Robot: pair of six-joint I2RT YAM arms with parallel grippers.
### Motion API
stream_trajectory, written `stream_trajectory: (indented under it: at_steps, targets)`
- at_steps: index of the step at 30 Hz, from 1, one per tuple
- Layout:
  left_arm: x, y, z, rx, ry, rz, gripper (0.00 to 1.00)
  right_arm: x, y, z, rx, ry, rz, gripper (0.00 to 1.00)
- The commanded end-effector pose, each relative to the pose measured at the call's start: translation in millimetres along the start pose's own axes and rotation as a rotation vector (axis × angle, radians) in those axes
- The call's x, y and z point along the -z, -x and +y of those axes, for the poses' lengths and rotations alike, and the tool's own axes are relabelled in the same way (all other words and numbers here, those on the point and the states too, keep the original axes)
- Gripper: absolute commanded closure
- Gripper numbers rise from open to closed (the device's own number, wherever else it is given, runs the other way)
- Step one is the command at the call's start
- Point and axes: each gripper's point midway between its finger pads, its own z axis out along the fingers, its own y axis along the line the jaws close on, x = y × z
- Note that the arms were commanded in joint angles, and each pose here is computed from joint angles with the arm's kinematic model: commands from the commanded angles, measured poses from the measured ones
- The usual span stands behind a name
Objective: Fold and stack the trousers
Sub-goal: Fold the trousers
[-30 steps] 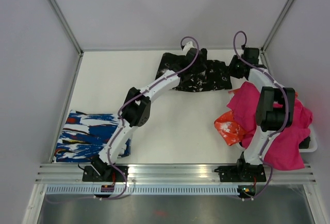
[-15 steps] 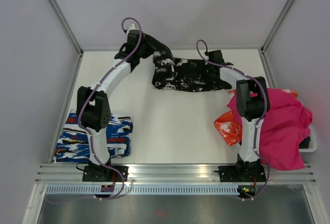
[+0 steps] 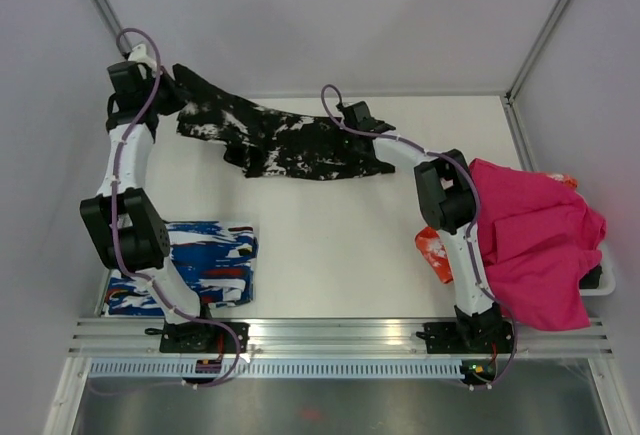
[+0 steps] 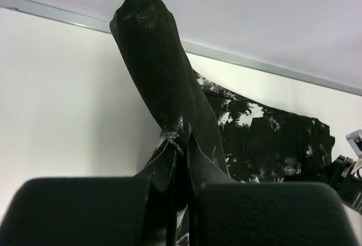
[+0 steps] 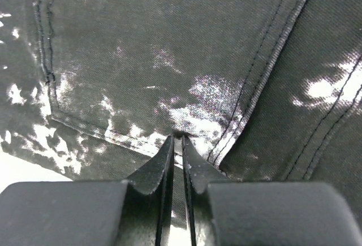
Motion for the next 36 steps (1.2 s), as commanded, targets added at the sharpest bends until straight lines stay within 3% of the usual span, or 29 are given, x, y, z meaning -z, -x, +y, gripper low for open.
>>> stream_trajectory:
  at_steps: [1,5,7,11,14,18,25,30,31,32,34,36]
  targets:
    - [20.9,43.4,-21.5,-0.216,-0.191,-0.082,0.98,-14.7,-16.3,25.1,-0.030,0.066,0.062,0.84]
    - [26.3,59.8,-29.5,-0.422,-0.234,-0.112,0.98,1.0,22.9,53.9,-0.010,0.142,-0.011,0.75]
    - [30.8,76.9,-36.8,-0.453,-0.241,-0.148,0.98,26.2,54.3,62.6,0.027,0.150,-0.082,0.69]
    - [30.8,92.8,-65.5,-0.418,-0.343,-0.141,0.98,71.6,95.1,55.6,0.050,0.089,-0.187,0.60]
    - [26.7,90.9,-96.0,-0.412,-0.371,-0.123,0.98,101.3,110.4,28.2,-0.038,0.035,-0.226,0.57]
    - [-1.0,40.7,-144.5,-0.447,-0.388,-0.039,0.98,136.4,109.7,-31.5,-0.191,-0.038,-0.259,0.52]
    - [-43.8,-73.9,-219.2,-0.555,-0.347,0.154,0.98,171.7,60.7,-120.0,-0.281,-0.221,-0.240,0.46]
    - [-54.3,-142.8,-279.7,-0.662,-0.346,0.235,0.98,194.9,43.5,-154.4,-0.302,-0.269,-0.237,0.45]
    - [-53.4,-136.6,-297.3,-0.658,-0.355,0.207,0.98,195.0,36.4,-159.1,-0.306,-0.276,-0.224,0.45]
    - [-62.4,-163.6,-306.7,-0.665,-0.354,0.248,0.98,200.8,37.2,-166.5,-0.309,-0.284,-0.231,0.45]
    - [-68.4,-168.7,-319.4,-0.659,-0.315,0.231,0.98,204.2,33.6,-171.4,-0.311,-0.283,-0.224,0.45]
    - [-81.0,-201.1,-323.6,-0.667,-0.265,0.260,0.98,211.6,35.3,-178.9,-0.307,-0.288,-0.235,0.45]
